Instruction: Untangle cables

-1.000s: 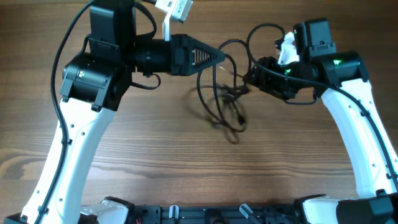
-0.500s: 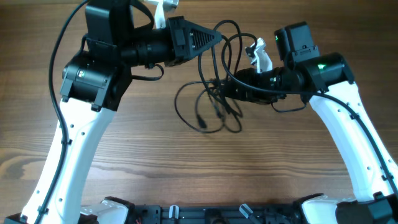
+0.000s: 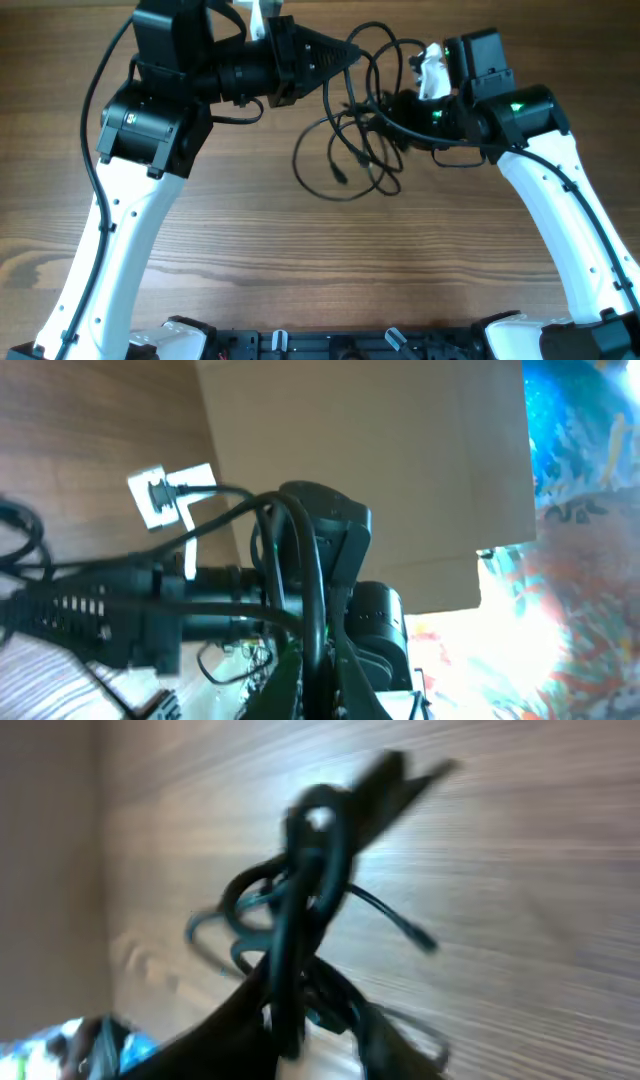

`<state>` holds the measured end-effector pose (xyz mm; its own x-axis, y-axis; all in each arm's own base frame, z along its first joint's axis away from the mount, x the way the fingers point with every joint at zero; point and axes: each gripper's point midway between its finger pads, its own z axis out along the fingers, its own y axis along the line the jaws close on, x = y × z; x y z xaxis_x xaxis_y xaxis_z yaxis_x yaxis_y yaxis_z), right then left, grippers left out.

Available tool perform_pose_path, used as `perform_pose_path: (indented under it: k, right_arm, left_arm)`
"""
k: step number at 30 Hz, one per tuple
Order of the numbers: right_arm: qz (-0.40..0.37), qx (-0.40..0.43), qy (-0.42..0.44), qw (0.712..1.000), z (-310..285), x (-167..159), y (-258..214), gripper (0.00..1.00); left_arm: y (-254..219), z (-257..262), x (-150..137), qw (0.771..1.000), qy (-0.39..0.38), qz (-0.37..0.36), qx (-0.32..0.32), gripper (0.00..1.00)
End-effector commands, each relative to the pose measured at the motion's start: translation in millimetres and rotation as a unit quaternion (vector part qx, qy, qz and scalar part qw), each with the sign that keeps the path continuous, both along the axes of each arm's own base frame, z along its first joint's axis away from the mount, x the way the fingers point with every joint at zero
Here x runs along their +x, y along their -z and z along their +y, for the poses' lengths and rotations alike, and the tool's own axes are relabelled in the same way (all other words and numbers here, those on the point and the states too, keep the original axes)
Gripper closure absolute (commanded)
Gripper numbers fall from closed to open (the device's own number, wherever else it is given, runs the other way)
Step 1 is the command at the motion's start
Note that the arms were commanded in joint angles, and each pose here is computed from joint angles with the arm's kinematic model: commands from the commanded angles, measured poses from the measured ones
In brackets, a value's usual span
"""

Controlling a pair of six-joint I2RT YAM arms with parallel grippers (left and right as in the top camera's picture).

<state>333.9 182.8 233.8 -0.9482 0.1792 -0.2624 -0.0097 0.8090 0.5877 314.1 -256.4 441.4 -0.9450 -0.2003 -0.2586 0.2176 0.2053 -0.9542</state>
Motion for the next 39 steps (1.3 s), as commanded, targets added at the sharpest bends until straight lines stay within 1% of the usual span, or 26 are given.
perform_pose_path:
  k: [1, 2, 4, 6, 8, 11, 12, 14, 15, 17, 20, 21, 23, 27, 28, 29, 30, 31, 32, 33, 34, 35, 36, 37, 38, 39]
  right_arm:
    - [-0.004, -0.073, 0.073, 0.995, -28.5, 12.1, 12.3, 0.83]
    - [-0.003, -0.074, 0.074, 0.995, -29.0, 11.3, 12.6, 0.85]
    - [-0.004, -0.073, 0.071, 0.995, -29.3, 8.7, 10.0, 0.93]
    - [-0.017, -0.071, 0.072, 0.995, -30.5, 7.8, 2.3, 0.95]
    - [-0.048, -0.074, 0.084, 0.993, -36.3, 8.8, -17.1, 0.96]
    - [-0.104, -0.056, 0.079, 0.99, -37.1, 3.5, -53.5, 0.96]
    - [-0.129, -0.04, 0.055, 0.989, -31.1, -1.0, -67.3, 0.96]
    - [-0.204, 0.036, -0.034, 0.978, -5.4, -23.6, -113.9, 0.96]
    - [-0.222, 0.045, -0.023, 0.974, -8.0, -27.4, -127.6, 0.96]
    - [-0.238, -0.011, 0.103, 0.966, -50.1, -20.3, -135.7, 0.95]
    - [-0.19, -0.087, 0.283, 0.936, -111.5, -23.0, -117.7, 0.96]
    - [-0.177, -0.105, 0.322, 0.924, -125.4, -26.0, -112.3, 0.96]
    - [-0.168, -0.131, 0.347, 0.913, -138.3, -30.2, -106.8, 0.96]
    - [-0.168, -0.117, 0.338, 0.918, -132.4, -29.1, -108.1, 0.96]
    - [-0.172, -0.132, 0.352, 0.91, -140.0, -29.1, -108.5, 0.96]
    - [-0.173, -0.154, 0.392, 0.891, -155.8, -30.6, -108.0, 0.96]
    - [-0.172, -0.173, 0.444, 0.862, -174.7, -35.0, -108.3, 0.96]
    - [-0.175, -0.19, 0.468, 0.846, -185.3, -37.9, -109.2, 0.95]
    - [-0.179, -0.197, 0.475, 0.839, -189.5, -38.5, -110.9, 0.94]
    - [-0.179, -0.185, 0.471, 0.843, -185.5, -36.2, -111.6, 0.92]
    - [-0.175, -0.153, 0.446, 0.864, -169.8, -30.5, -111.3, 0.88]
    - [-0.189, -0.112, 0.373, 0.901, -140.2, -19.7, -117.7, 0.88]
    - [-0.213, -0.089, 0.311, 0.922, -118.9, -13.0, -126.7, 0.88]
    - [-0.255, -0.053, 0.217, 0.941, -87.5, -7.6, -143.2, 0.89]
    - [-0.28, -0.032, 0.165, 0.945, -70.6, -7.3, -153.4, 0.91]
    - [-0.289, -0.019, 0.15, 0.945, -64.1, -7.2, -158.5, 0.92]
  left_arm:
    - [-7.6, 2.5, -7.4, 1.0, 0.018, -0.017, -0.006, 0.96]
    - [2.7, 10.5, 5.4, 0.999, -0.019, -0.022, 0.018, 0.96]
    - [45.3, 40.7, 33.5, 0.986, -0.133, 0.031, 0.099, 0.96]
    - [88.7, 75.7, 43.0, 0.951, -0.228, 0.094, 0.184, 0.96]
    - [117.7, 107.9, 43.1, 0.91, -0.297, 0.127, 0.259, 0.96]
    - [137.3, 148.3, 42.6, 0.854, -0.373, 0.139, 0.337, 0.96]
    - [141.3, 162.5, 43.0, 0.832, -0.398, 0.137, 0.361, 0.96]
    - [148.7, 197.1, 42.6, 0.773, -0.455, 0.132, 0.421, 0.96]
    - [151.6, 214.1, 41.0, 0.741, -0.48, 0.13, 0.452, 0.96]
    - [156.6, 233.6, 37.3, 0.699, -0.501, 0.13, 0.493, 0.96]
    - [162.2, 237.7, 36.0, 0.689, -0.503, 0.139, 0.503, 0.96]
    - [165.0, 241.5, 33.8, 0.679, -0.517, 0.155, 0.497, 0.96]
    - [172.2, 249.3, 31.1, 0.664, -0.531, 0.181, 0.494, 0.96]
    - [180.3, 257.1, 27.7, 0.653, -0.527, 0.2, 0.505, 0.96]
    - [180.7, 257.5, 26.5, 0.652, -0.526, 0.201, 0.507, 0.96]
    - [180.6, 260.0, 24.6, 0.646, -0.528, 0.201, 0.513, 0.96]
    - [179.0, 266.7, 21.9, 0.632, -0.535, 0.196, 0.526, 0.96]
    - [177.3, 272.2, 19.8, 0.619, -0.541, 0.192, 0.536, 0.96]
    - [177.0, 273.9, 19.1, 0.616, -0.542, 0.191, 0.538, 0.96]
    - [177.7, 274.0, 18.4, 0.617, -0.541, 0.194, 0.538, 0.96]
    - [179.4, 270.8, 18.6, 0.624, -0.535, 0.199, 0.534, 0.96]
    - [182.9, 261.1, 20.9, 0.644, -0.523, 0.208, 0.518, 0.96]
    - [185.5, 252.4, 22.8, 0.662, -0.511, 0.216, 0.504, 0.96]
    - [188.2, 239.6, 25.7, 0.688, -0.49, 0.222, 0.487, 0.96]
    - [189.5, 225.4, 29.4, 0.718, -0.46, 0.221, 0.474, 0.96]
    - [188.4, 199.7, 36.8, 0.771, -0.4, 0.202, 0.452, 0.96]
